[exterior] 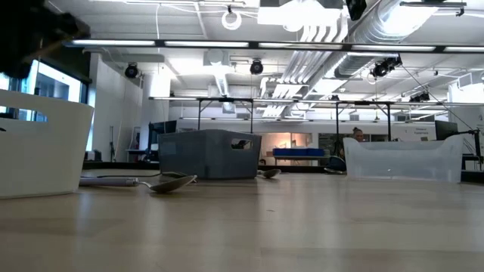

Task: Sort silverware by color (type)
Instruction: Put the top left gold spoon into the white bin

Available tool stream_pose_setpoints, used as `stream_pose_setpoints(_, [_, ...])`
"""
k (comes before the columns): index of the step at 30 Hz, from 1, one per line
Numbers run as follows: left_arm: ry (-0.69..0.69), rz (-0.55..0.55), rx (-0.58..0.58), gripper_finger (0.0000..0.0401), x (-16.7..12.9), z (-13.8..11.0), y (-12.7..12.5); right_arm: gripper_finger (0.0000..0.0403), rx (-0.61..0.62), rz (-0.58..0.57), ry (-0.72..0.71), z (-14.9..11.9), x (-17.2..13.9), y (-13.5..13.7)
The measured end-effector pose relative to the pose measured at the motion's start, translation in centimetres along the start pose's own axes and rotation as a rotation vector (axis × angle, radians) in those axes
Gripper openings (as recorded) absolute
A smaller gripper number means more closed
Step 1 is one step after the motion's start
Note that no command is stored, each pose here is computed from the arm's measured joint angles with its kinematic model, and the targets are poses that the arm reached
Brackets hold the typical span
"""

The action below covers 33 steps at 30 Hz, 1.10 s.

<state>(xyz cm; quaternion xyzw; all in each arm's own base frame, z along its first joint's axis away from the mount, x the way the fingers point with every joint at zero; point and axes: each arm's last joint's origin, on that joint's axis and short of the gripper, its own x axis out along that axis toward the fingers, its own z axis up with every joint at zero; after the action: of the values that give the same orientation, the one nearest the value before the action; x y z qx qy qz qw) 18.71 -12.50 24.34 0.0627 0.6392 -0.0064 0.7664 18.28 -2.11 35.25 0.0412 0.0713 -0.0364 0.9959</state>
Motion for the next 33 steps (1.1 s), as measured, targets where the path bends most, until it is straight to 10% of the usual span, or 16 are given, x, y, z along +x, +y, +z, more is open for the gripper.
stream_pose_setpoints(33, [0.091, -0.099, 0.150, 0.0007, 6.8, -2.7, 0.5, 0.0000, 0.003, -0.003, 0.039, -0.4, 0.3, 0.0])
